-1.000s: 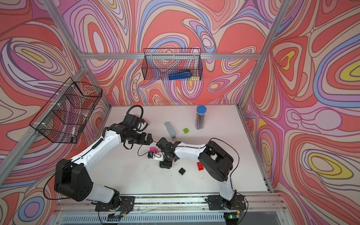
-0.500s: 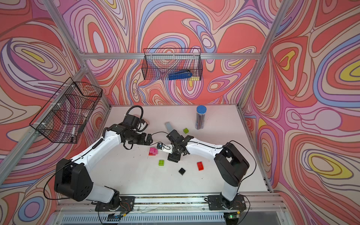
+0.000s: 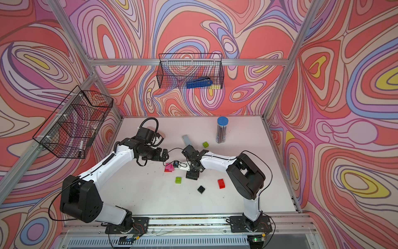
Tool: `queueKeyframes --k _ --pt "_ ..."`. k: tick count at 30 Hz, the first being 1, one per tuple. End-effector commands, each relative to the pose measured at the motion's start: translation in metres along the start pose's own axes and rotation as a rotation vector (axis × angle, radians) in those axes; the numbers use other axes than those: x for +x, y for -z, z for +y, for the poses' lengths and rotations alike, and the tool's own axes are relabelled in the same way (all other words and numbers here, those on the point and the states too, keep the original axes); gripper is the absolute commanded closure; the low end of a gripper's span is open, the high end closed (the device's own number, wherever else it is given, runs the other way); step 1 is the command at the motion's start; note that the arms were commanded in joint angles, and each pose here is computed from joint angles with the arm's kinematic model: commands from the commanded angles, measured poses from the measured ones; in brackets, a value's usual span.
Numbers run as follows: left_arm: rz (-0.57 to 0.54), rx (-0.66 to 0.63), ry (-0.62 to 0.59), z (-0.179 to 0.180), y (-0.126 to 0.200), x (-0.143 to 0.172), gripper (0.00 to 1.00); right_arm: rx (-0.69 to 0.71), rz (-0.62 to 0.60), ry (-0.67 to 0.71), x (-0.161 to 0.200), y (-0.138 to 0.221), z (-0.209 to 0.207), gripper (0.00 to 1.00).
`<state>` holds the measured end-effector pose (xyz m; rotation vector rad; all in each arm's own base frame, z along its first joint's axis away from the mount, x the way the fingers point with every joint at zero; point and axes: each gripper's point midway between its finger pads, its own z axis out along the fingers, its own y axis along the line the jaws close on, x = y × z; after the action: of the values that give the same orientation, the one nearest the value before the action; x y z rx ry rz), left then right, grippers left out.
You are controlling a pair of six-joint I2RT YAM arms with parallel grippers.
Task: Assemble the letter s with lego
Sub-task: Pick up the lego brick from the center of the board, then place the lego brick at the center of the board.
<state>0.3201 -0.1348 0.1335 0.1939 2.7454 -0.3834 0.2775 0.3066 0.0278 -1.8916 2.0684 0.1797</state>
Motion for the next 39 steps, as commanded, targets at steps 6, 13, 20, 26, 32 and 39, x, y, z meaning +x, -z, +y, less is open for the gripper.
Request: queueKeyframes --k 6,13,20,26,32,39 --pt "0.002 0.018 -0.015 0.0 0.0 0.002 0.0 -0.028 0.061 -0.025 0.01 -0.009 -0.001 0.53" --pt "0.002 0.02 -0.014 -0.001 0.0 0.002 0.0 0.039 0.051 -0.179 0.006 0.004 -0.013 0.72" --pt "-0.009 -0.005 -0.004 0.003 0.002 -0.001 0.0 0.161 0.085 -0.737 0.014 0.025 -0.027 0.72" --pt "-0.023 -0.029 0.009 0.008 0.004 -0.004 0.0 0.218 -0.001 -1.099 0.011 0.035 -0.008 0.75" --pt "-0.043 -0.018 0.017 0.006 0.011 -0.004 0.0 0.356 0.014 -1.444 0.024 0.037 -0.001 0.75" --pt "-0.045 0.013 0.02 0.002 0.012 -0.002 0.0 0.479 0.104 -1.673 0.027 0.028 0.009 0.76"
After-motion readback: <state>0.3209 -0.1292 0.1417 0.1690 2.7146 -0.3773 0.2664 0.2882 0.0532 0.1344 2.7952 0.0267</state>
